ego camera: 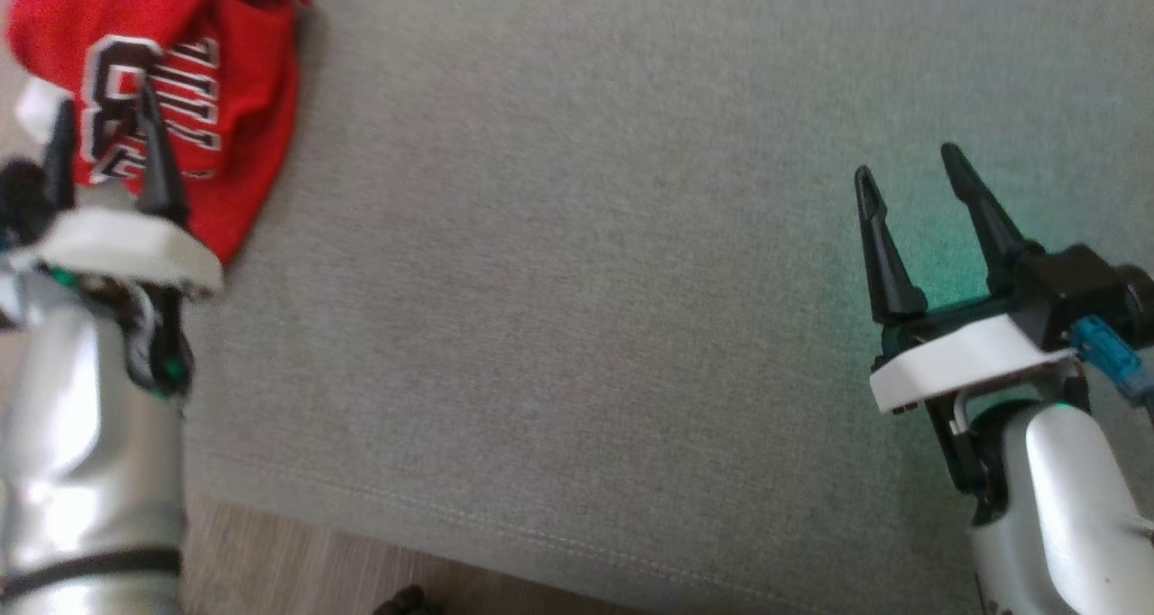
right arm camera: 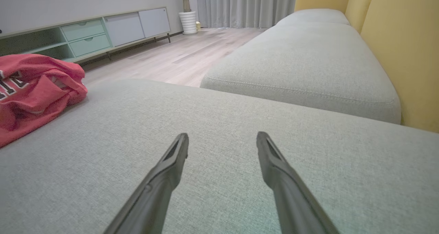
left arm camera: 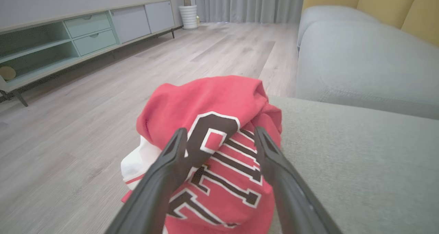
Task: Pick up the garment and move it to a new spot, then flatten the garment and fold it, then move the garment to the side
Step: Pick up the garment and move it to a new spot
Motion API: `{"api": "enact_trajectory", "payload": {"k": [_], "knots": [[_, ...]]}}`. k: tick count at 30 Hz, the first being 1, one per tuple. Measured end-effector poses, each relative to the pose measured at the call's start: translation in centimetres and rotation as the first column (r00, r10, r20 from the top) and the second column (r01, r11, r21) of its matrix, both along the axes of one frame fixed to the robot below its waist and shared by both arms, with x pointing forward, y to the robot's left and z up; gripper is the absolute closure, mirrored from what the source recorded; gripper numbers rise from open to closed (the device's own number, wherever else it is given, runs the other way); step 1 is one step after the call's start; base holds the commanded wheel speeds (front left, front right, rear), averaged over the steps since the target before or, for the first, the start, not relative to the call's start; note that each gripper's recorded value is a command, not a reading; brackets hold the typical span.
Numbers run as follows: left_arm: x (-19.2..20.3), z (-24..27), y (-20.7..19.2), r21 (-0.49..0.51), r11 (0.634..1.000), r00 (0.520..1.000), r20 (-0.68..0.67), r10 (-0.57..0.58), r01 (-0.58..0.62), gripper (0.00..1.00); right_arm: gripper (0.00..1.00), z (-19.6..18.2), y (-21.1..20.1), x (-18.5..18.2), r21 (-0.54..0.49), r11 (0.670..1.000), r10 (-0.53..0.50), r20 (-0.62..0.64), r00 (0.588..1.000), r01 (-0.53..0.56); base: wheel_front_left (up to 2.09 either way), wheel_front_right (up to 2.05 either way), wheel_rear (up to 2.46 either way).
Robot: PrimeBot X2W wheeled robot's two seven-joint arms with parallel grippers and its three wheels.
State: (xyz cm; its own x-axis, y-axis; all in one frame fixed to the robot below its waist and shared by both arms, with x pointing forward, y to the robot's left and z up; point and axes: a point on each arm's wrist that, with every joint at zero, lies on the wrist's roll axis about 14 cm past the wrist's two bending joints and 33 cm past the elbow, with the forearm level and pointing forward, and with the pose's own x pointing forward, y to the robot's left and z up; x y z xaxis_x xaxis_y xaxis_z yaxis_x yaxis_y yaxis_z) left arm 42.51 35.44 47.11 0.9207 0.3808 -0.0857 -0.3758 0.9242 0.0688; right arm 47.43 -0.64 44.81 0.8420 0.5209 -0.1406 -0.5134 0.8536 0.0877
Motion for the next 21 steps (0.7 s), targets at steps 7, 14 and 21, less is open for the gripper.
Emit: {"api": "enact_trajectory", "payload": {"k": [7, 14, 21], "knots": [[3.3, -2.8, 2.8, 0.058, 0.998, 0.989, -0.146, 0.006, 0.002, 0.0, 0.0, -2.3, -0.5, 0.9, -0.012, 1.0, -0.006, -0.042, 0.999, 0.005, 0.0, 0.0, 0.0], [4.4, -6.7, 4.0, 0.058, 0.998, 0.951, -0.308, -0.005, 0.024, 1.0, 0.0, -3.9, -2.0, 1.3, -0.026, 0.999, -0.04, -0.071, 0.997, 0.038, 0.0, 0.0, 0.0], [5.8, -3.4, 4.6, 0.063, 0.998, 0.98, -0.2, 0.005, 0.008, 1.0, 0.0, -3.3, -2.3, 1.4, -0.017, 0.998, -0.055, -0.049, 0.997, 0.054, 0.0, 0.0, 0.0]]}}
